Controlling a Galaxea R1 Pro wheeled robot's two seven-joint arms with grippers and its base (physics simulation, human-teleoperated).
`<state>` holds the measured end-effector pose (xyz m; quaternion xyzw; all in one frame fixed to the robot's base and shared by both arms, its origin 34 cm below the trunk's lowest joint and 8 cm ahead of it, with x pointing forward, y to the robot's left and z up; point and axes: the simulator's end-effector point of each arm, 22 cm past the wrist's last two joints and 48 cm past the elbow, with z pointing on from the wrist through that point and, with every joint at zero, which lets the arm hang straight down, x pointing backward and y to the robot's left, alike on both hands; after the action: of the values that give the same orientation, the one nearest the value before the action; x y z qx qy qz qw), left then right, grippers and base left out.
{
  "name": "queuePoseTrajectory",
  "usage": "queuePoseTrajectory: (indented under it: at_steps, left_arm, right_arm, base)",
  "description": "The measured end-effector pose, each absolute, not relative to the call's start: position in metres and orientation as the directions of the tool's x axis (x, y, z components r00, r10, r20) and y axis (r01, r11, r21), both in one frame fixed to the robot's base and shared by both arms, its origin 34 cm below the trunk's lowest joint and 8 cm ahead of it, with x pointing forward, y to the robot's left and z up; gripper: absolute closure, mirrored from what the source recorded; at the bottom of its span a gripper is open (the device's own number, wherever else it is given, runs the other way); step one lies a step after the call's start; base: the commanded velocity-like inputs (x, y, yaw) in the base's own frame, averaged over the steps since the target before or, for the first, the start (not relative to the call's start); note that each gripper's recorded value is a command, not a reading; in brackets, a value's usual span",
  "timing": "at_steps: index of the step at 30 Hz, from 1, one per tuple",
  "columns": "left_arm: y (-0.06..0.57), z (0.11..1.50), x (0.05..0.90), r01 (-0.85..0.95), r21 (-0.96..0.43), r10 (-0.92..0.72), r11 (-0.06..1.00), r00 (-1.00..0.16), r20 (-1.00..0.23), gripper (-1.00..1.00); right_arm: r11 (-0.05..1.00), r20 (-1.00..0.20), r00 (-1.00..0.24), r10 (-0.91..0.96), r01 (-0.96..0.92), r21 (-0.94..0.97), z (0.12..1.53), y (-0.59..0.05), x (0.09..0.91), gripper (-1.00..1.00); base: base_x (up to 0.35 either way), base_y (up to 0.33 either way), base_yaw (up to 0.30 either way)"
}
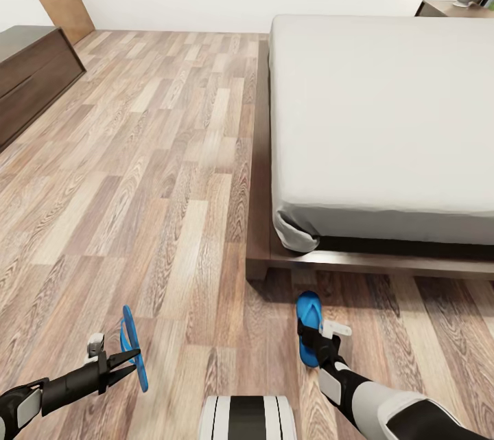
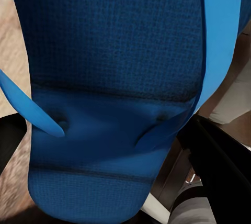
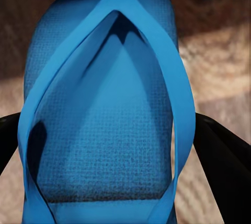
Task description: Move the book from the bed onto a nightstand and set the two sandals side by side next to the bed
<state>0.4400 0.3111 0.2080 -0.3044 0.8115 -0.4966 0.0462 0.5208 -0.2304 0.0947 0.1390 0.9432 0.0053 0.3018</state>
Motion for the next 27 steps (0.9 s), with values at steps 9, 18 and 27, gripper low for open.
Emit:
queuePoseTrajectory:
  at_steps: [9, 18, 27]
  left_arm:
    - [0.311, 0.208, 0.440, -0.448, -0.834, -0.539, 0.322, -0.811, 0.228, 1.00]
    - [0.311, 0.203, 0.436, -0.458, -0.828, -0.538, 0.322, -0.808, 0.238, 1.00]
    - [0.311, 0.193, 0.428, -0.482, -0.815, -0.539, 0.322, -0.801, 0.260, 1.00]
  right_arm:
    - [0.961, -0.572, -0.776, 0.266, 0.260, 0.094, 0.095, -0.231, 0.521, 1.00]
    - [0.961, -0.565, -0.781, 0.266, 0.262, 0.090, 0.090, -0.231, 0.517, 1.00]
    - [0.961, -0.543, -0.797, 0.266, 0.264, 0.083, 0.077, -0.231, 0.505, 1.00]
  base:
    - [0.000, 0.000, 0.000]
    - [0.000, 0.000, 0.000]
    - [0.000, 0.000, 0.000]
